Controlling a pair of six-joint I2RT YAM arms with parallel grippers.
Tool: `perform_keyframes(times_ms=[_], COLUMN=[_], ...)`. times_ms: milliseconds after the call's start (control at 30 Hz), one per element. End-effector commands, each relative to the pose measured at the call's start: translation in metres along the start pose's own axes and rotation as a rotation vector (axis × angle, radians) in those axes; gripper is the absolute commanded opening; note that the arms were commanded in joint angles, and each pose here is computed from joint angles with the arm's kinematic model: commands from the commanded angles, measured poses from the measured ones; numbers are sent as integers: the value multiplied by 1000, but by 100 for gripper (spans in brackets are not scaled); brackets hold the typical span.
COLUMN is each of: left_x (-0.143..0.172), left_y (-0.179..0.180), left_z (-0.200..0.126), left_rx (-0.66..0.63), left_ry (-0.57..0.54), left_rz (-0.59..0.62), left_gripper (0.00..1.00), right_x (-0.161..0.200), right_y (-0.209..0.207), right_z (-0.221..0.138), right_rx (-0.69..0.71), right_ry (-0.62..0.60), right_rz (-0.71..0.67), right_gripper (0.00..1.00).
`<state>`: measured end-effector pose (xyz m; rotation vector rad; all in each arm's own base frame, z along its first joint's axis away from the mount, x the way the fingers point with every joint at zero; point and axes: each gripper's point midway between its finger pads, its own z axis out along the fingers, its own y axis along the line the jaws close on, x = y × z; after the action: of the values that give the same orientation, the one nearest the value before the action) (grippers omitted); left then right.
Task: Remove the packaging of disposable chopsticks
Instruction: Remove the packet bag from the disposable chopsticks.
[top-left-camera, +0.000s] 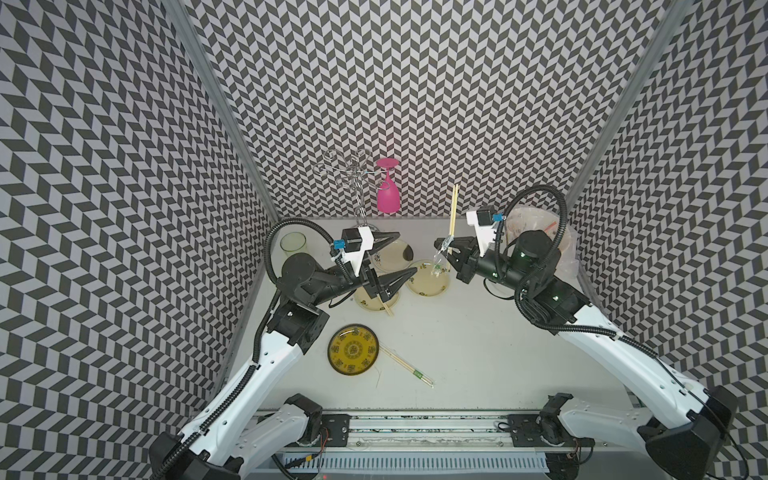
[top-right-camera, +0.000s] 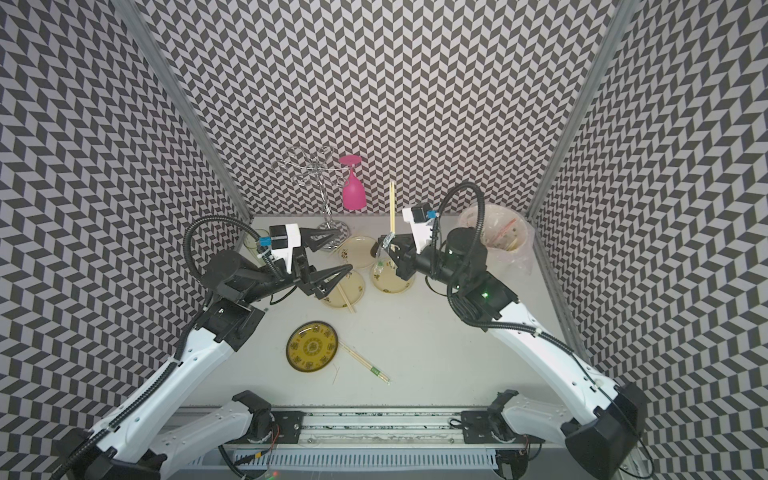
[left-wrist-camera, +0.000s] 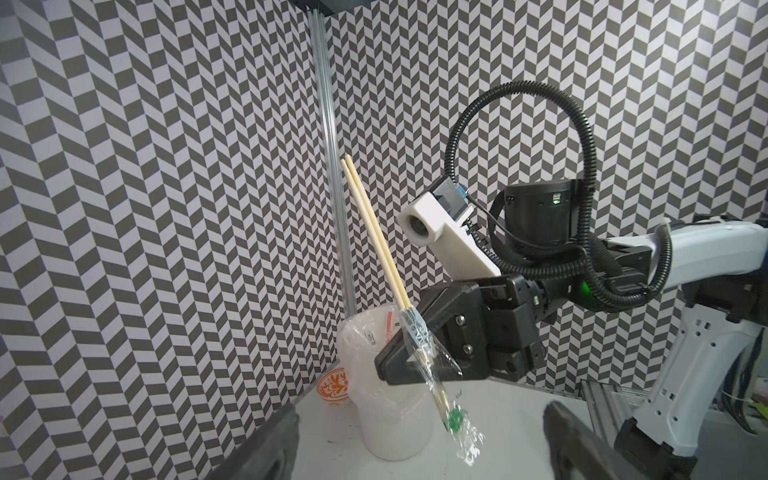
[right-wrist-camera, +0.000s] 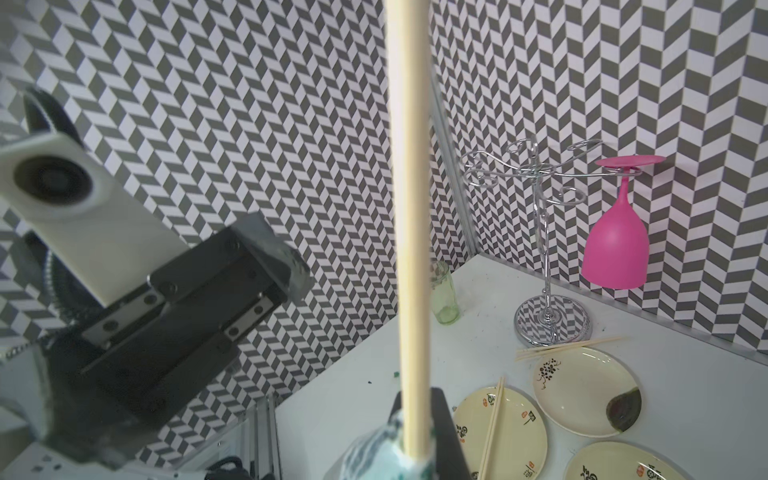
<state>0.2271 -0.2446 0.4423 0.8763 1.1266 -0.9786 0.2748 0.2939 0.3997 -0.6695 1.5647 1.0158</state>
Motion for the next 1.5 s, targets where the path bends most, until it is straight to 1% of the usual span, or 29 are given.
perform_keyframes(times_ms=[0, 67, 167, 233, 267, 333, 467, 667, 733, 800, 833, 867, 933, 1000, 1067, 1100, 1233, 1267, 1300, 1367, 1400, 1433, 1467], left_x=[-1, 1, 3, 4, 4, 6, 7, 7, 8, 7, 7, 9, 8, 6, 6, 5, 2, -1, -3, -9, -12, -14, -17], left_y=[-19, -25, -32, -33, -32, -31, -31, -35, -35, -37, -37, -42, -44, -45, -45, -45, -42, -36, -30, -15, -8, -1, 7], left_z=[3, 5, 6, 6, 6, 8, 8, 8, 8, 8, 8, 6, 5, 4, 4, 4, 5, 6, 6, 2, -2, -7, -11], left_rx=[161, 227, 286, 295, 296, 295, 306, 339, 347, 362, 362, 392, 396, 398, 401, 400, 376, 335, 299, 195, 150, 106, 60], left_ry=[-7, -4, -8, -12, -9, -4, -3, 1, 6, 6, 5, 14, 10, 7, 9, 7, 0, -15, -25, -69, -92, -113, -132], left_rz=[-68, -103, -138, -131, -157, -172, -181, -192, -196, -194, -193, -185, -169, -160, -161, -160, -170, -176, -179, -183, -181, -176, -170], left_gripper=[90, 88, 85, 81, 79, 74, 61, 60, 54, 38, 33, 30, 23, 11, 3, 0, 0, 0, 0, 0, 0, 0, 0], right_x=[10, 19, 26, 28, 30, 33, 39, 44, 46, 47, 47, 46, 46, 44, 43, 42, 40, 38, 36, 29, 24, 20, 17], right_y=[32, 41, 56, 64, 67, 71, 74, 71, 73, 72, 72, 72, 73, 74, 74, 74, 74, 74, 73, 64, 59, 51, 44], right_z=[-3, -2, -1, 1, 2, 5, 10, 17, 20, 21, 22, 22, 21, 21, 20, 19, 18, 17, 17, 16, 15, 14, 12], right_rx=[-133, -167, -226, -249, -259, -271, -277, -264, -270, -263, -260, -260, -265, -264, -260, -260, -257, -250, -238, -172, -134, -84, -38], right_ry=[26, 50, 58, 54, 55, 66, 86, 117, 125, 131, 131, 128, 124, 118, 112, 110, 106, 100, 94, 69, 55, 45, 37], right_rz=[-168, -199, -228, -241, -246, -257, -269, -269, -273, -278, -278, -280, -279, -277, -276, -277, -280, -276, -270, -245, -230, -212, -198], right_gripper=[0, 0, 0, 0, 0, 0, 0, 0, 0, 0, 0, 0, 0, 0, 0, 0, 0, 3, 13, 45, 55, 63, 66])
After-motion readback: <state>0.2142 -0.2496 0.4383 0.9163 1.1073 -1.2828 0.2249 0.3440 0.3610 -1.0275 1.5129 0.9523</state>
